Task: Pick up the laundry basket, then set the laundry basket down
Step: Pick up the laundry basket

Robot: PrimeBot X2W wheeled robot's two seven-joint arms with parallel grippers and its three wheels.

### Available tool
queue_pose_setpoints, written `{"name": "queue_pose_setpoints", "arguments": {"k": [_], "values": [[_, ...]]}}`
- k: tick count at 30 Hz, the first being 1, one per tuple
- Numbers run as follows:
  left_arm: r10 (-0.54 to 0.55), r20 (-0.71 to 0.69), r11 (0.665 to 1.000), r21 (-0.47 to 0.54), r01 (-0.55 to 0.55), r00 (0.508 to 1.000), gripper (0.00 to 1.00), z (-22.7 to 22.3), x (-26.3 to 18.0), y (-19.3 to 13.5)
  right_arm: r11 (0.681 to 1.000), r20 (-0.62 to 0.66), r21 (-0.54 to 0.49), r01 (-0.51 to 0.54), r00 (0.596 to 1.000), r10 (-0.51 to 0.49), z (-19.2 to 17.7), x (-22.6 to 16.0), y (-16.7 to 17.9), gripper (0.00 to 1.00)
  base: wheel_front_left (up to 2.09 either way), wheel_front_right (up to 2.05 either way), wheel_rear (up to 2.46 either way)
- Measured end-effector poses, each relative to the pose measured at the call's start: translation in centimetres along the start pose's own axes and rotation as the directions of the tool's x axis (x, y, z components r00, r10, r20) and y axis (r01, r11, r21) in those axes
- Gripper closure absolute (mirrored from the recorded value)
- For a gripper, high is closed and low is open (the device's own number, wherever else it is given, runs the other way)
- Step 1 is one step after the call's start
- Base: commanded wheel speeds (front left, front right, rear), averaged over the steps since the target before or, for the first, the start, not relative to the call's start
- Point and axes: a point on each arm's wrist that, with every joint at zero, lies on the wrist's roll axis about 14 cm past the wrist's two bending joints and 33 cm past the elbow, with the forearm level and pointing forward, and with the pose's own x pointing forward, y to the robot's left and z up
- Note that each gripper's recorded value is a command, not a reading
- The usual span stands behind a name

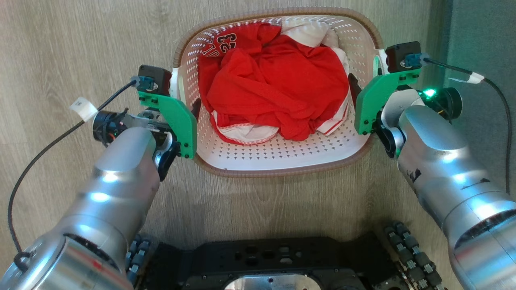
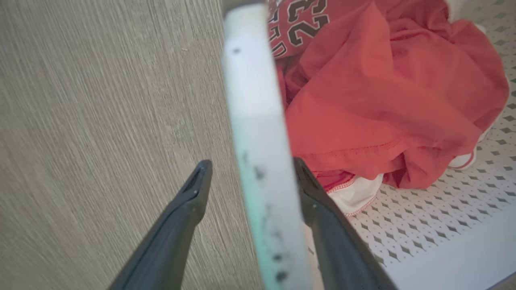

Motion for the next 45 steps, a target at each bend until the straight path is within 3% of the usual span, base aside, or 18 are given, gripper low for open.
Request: {"name": "queue_pose_setpoints", "arguments": {"k": [10,11,12,13,24,34,45], "values": [[0.001,-0.002,1.0,-0.015,-0.001,1.0,0.0,0.0,0.2,0.2,1.0,-0.026,0.01,0.0,1.0,0.0,-0.9,0.4,0.0,0.0,0.0,0.0,0.0],[0.001,0.003,1.0,-0.017,-0.001,1.0,0.21,0.2,0.3,0.2,1.0,-0.025,0.011,-0.002,1.0,0.002,-0.8,0.4,0.0,0.15,0.0,0.0,0.0],[0.001,0.005,1.0,-0.018,-0.001,1.0,0.8,0.3,0.3,0.2,1.0,-0.024,0.01,-0.003,1.0,0.004,-0.8,0.5,0.1,0.62,0.0,0.0,0.0],[-0.001,0.005,1.0,-0.018,0.001,1.0,1.0,0.4,0.3,0.1,1.0,-0.022,0.009,-0.005,1.0,0.005,-0.7,0.5,0.1,1.0,0.0,0.0,0.0],[0.009,-0.006,1.0,-0.02,-0.009,1.0,1.0,0.1,0.1,0.0,0.999,-0.017,0.035,-0.016,1.0,0.016,-0.2,0.5,0.6,1.0,0.0,0.0,0.0],[-0.004,-0.052,1.0,-0.001,0.004,0.999,1.0,-0.4,-1.9,-0.9,0.998,-0.036,-0.048,-0.033,0.999,0.031,1.2,-1.1,1.6,1.0,0.0,0.0,0.0],[-0.034,-0.16,0.996,0.074,0.046,0.986,1.0,-1.2,-6.5,-3.6,0.989,-0.171,-0.14,-0.042,0.985,0.017,1.2,-5.8,2.8,1.0,0.0,0.0,0.0]]}}
